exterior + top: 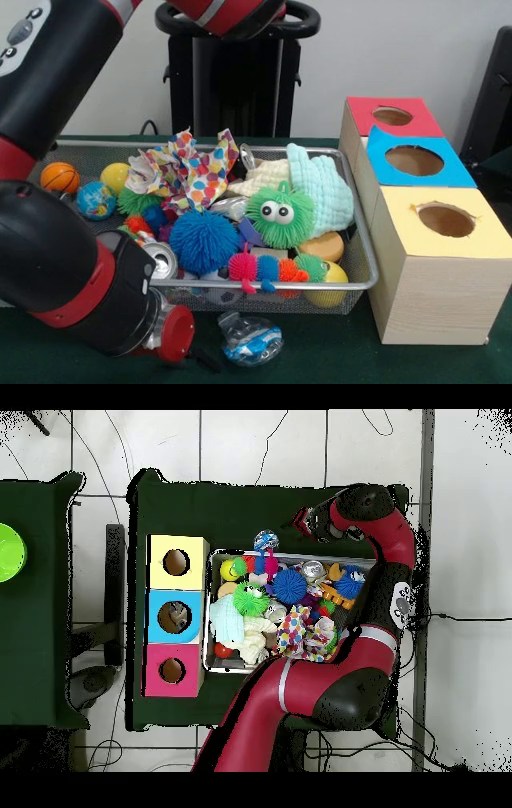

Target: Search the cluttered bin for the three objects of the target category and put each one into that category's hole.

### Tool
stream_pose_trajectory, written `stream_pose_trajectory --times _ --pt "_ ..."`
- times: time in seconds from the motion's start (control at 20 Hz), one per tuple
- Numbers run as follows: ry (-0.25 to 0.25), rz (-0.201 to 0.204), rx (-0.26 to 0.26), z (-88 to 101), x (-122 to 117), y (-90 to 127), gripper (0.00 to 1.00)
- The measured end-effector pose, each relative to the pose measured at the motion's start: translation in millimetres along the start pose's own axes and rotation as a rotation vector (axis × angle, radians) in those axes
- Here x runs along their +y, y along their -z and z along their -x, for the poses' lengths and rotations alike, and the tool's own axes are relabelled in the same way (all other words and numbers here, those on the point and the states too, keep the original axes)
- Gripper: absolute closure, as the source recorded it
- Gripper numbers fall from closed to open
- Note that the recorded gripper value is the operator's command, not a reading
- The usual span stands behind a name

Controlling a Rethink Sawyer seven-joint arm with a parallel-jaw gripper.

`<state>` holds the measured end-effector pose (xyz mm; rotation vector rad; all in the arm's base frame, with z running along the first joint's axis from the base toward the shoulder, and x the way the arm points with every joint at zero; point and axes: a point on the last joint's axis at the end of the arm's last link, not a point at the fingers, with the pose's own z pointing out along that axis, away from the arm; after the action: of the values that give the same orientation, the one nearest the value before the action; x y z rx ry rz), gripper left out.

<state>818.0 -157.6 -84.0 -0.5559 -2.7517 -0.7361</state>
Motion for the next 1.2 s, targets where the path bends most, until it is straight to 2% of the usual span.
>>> stream_pose_trajectory --times 0.2,0.4,0.75,1.0,1.2 --pt "-0.028 -0.043 -0.041 -1.8 6.2 -0.3 0.00" --pt "-0.043 -0.060 -0.054 -4.8 6.3 -0.3 0.00" --pt "-0.044 -0.054 -0.051 -6.5 4.0 -0.2 0.00" --pt "-0.013 -0.058 -0.034 -6.0 4.6 -0.5 0.00" --pt "0.009 -0.042 -0.013 -6.0 2.6 -0.8 0.00"
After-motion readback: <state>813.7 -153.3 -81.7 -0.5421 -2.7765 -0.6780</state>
